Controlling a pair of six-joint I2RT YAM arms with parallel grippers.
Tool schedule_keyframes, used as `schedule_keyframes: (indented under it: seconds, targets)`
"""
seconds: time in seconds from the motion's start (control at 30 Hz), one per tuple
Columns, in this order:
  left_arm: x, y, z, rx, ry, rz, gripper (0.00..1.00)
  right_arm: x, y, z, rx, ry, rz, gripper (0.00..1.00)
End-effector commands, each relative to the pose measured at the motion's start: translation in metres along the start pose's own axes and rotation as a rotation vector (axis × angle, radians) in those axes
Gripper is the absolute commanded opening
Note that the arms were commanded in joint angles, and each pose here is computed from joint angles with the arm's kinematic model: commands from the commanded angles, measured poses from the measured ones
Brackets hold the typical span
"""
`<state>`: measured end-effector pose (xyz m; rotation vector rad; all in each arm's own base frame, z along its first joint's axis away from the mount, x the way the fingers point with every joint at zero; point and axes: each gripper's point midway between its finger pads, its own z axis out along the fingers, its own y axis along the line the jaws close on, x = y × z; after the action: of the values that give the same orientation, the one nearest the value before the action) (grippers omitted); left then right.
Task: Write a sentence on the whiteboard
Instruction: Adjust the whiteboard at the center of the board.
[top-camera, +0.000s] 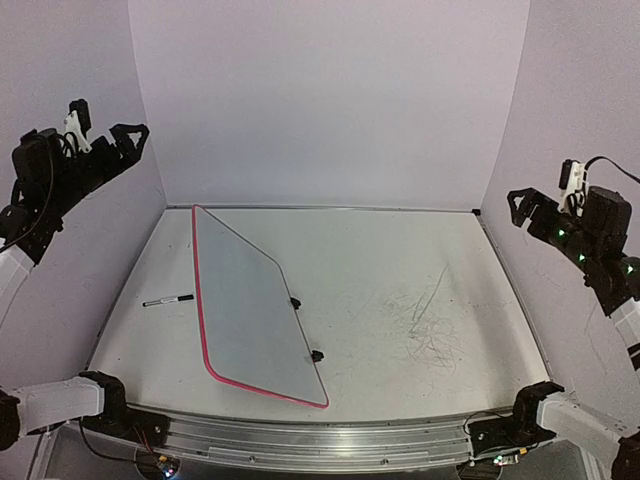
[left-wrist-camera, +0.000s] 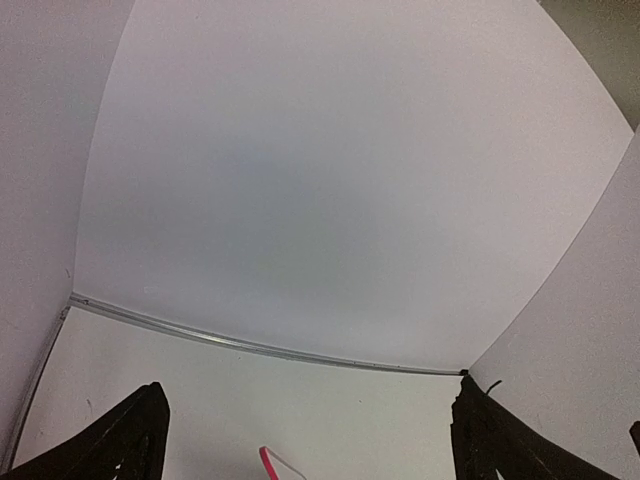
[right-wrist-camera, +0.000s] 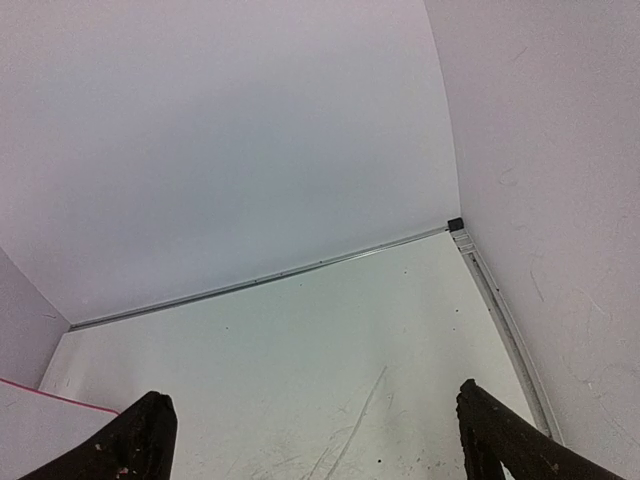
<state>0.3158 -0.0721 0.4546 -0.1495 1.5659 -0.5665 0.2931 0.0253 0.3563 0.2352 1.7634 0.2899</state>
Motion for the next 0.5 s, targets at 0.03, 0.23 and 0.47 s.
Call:
schedule_keyframes:
  seconds: [0.03,0.23,0.47]
  targets:
    - [-0.007,-0.010,0.003,0.041,0.006,0.003,0.99,0.001,0.003,0.021,-0.023,-0.008,0.005,0.98]
    - [0.006,-0.009,0.008,0.049,0.056,-0.001,0.99,0.048,0.041,0.056,-0.269,0.178,-0.030,0.98]
    - [0.021,-0.006,0.013,0.056,0.103,-0.014,0.99,0.143,0.110,0.083,-0.462,0.428,-0.143,0.98]
